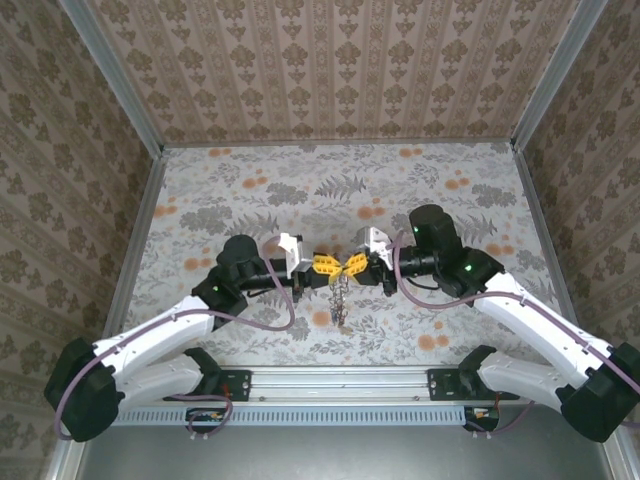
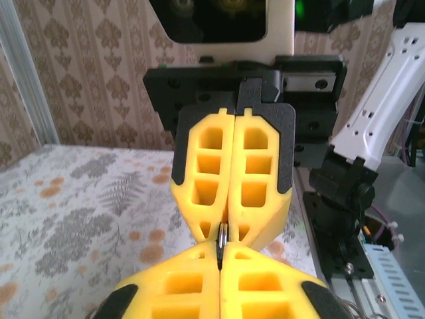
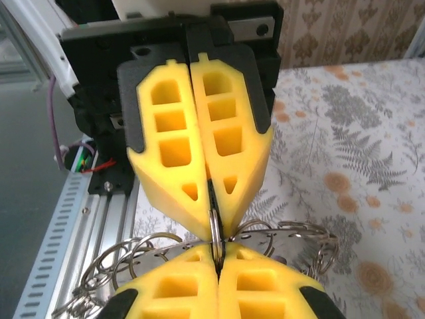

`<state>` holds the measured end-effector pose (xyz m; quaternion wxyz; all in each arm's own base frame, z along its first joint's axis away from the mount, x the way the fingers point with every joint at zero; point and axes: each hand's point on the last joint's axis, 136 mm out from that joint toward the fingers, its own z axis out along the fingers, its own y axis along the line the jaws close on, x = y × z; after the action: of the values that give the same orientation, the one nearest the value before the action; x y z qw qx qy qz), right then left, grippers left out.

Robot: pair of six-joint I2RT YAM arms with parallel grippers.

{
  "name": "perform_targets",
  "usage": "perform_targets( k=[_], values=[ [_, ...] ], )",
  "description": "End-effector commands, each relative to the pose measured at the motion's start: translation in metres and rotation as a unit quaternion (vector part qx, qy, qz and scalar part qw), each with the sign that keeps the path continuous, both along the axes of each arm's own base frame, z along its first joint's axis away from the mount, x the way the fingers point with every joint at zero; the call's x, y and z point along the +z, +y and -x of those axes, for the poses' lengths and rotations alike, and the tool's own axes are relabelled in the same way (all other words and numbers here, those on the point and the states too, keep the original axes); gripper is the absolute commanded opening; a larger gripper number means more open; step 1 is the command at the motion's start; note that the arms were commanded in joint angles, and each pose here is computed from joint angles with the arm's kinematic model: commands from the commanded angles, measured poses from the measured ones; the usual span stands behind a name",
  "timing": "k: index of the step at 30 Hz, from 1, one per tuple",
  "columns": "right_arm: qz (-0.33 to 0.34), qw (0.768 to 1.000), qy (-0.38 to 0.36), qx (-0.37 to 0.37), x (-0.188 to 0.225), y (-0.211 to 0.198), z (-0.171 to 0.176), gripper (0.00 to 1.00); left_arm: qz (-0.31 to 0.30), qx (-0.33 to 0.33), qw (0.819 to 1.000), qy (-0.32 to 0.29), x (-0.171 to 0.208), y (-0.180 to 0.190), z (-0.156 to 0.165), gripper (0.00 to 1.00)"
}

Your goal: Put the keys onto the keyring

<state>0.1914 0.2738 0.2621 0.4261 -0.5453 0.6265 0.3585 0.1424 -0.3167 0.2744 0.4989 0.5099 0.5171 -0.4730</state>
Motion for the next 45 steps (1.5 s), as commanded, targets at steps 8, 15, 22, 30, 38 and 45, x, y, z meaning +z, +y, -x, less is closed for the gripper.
perform_targets(
  k=[8,15,22,30,38,45],
  values=[
    [0.163,0.985,-0.059,-0.018,-0.017,-0.019,-0.004,0.00,-0.129,0.023,0.991,0.014,-0.028,0.001,-0.008,0.23],
    [0.182,0.980,-0.074,-0.012,-0.019,-0.015,-0.004,0.00,-0.122,0.010,0.992,0.012,-0.021,-0.011,-0.009,0.25],
    [0.186,0.979,-0.083,-0.012,-0.019,-0.012,-0.005,0.00,-0.124,-0.007,0.992,0.013,-0.022,-0.023,-0.004,0.24],
    [0.154,0.983,-0.098,-0.007,-0.008,-0.003,-0.004,0.00,-0.134,-0.008,0.991,0.009,-0.027,-0.028,-0.006,0.22],
    [0.141,0.985,-0.102,-0.004,-0.005,-0.002,-0.001,0.00,-0.115,-0.043,0.992,-0.002,-0.020,-0.032,0.004,0.00],
    [0.062,0.996,-0.047,-0.033,0.003,-0.011,-0.005,0.22,-0.040,-0.044,0.998,-0.019,0.007,-0.025,0.010,0.00]
  ],
)
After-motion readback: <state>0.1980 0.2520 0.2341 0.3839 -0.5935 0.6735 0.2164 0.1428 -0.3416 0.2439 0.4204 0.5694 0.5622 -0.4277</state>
